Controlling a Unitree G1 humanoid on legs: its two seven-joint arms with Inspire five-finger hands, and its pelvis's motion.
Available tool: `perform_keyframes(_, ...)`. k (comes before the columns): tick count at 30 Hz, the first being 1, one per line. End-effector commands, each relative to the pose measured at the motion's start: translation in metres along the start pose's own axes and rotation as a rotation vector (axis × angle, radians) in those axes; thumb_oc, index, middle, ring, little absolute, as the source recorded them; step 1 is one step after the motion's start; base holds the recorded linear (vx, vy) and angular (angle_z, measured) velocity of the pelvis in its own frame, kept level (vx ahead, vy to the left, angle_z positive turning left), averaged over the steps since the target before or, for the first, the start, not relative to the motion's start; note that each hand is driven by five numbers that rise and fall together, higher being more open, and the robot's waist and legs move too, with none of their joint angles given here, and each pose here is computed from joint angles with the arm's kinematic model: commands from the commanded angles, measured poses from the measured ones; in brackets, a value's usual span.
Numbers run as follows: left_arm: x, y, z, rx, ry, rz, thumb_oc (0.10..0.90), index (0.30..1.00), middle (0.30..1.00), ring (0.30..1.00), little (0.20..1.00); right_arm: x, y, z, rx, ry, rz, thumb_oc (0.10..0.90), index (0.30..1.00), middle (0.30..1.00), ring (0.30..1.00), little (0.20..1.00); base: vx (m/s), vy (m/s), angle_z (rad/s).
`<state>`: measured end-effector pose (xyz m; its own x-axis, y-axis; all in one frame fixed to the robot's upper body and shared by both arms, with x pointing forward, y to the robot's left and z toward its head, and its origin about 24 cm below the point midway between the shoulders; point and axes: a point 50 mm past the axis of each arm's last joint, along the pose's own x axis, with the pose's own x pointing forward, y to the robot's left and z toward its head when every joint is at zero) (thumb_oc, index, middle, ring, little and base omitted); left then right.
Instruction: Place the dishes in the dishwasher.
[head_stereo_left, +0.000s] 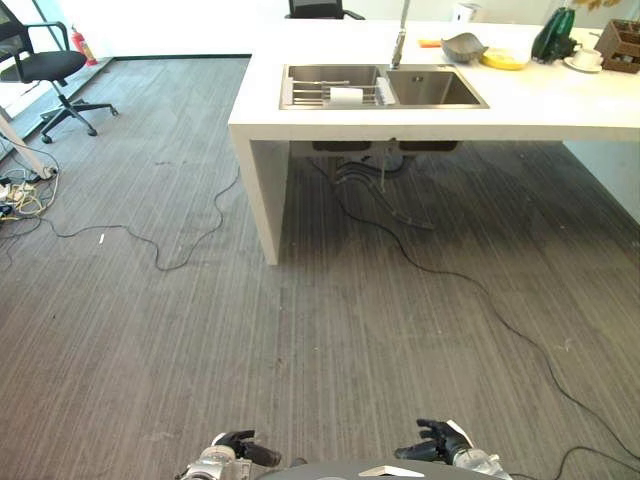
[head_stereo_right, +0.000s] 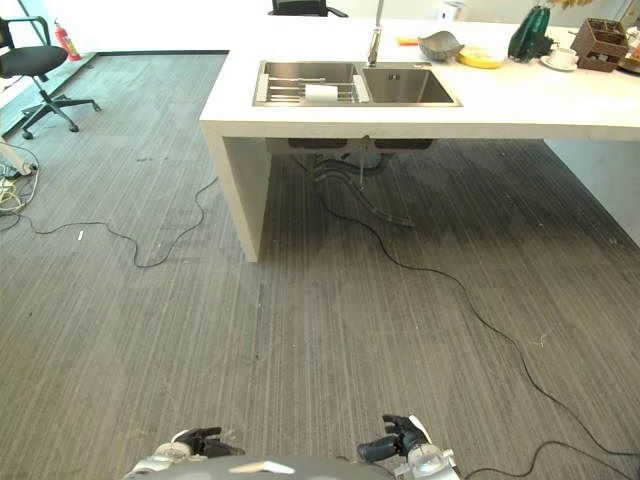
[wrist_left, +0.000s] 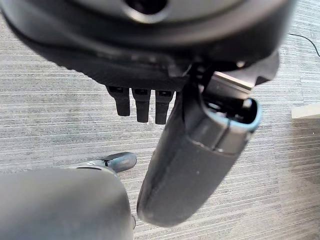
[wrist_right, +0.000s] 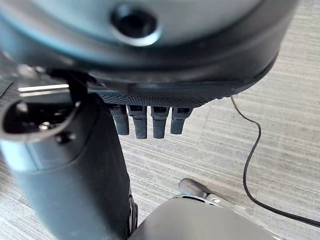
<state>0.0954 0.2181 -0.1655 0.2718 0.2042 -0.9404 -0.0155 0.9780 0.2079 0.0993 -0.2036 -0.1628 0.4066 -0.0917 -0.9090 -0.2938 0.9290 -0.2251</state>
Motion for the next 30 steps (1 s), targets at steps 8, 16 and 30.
perform_keyframes(8, -0.001, -0.022, -0.005, -0.061, 0.031, -0.016, 0.800, 0.900, 0.900, 0.900, 0.900, -0.001, -0.001, -0.020, 0.200, 0.103, -0.022, 0.800, 0.900, 0.900, 0.900, 0.900, 0.00, 0.001, 0.00)
perform_keyframes(16, -0.001, -0.025, -0.009, -0.097, 0.046, -0.020, 0.800, 0.900, 0.900, 0.900, 0.900, -0.001, -0.008, -0.019, 0.182, 0.092, -0.067, 0.800, 0.900, 0.900, 0.900, 0.900, 0.00, 0.000, 0.00)
perform_keyframes(30, -0.002, -0.035, -0.012, 0.000, 0.040, -0.060, 0.800, 0.900, 0.900, 0.900, 0.900, -0.002, -0.015, -0.025, 0.173, 0.138, -0.072, 0.800, 0.900, 0.900, 0.900, 0.900, 0.00, 0.000, 0.00)
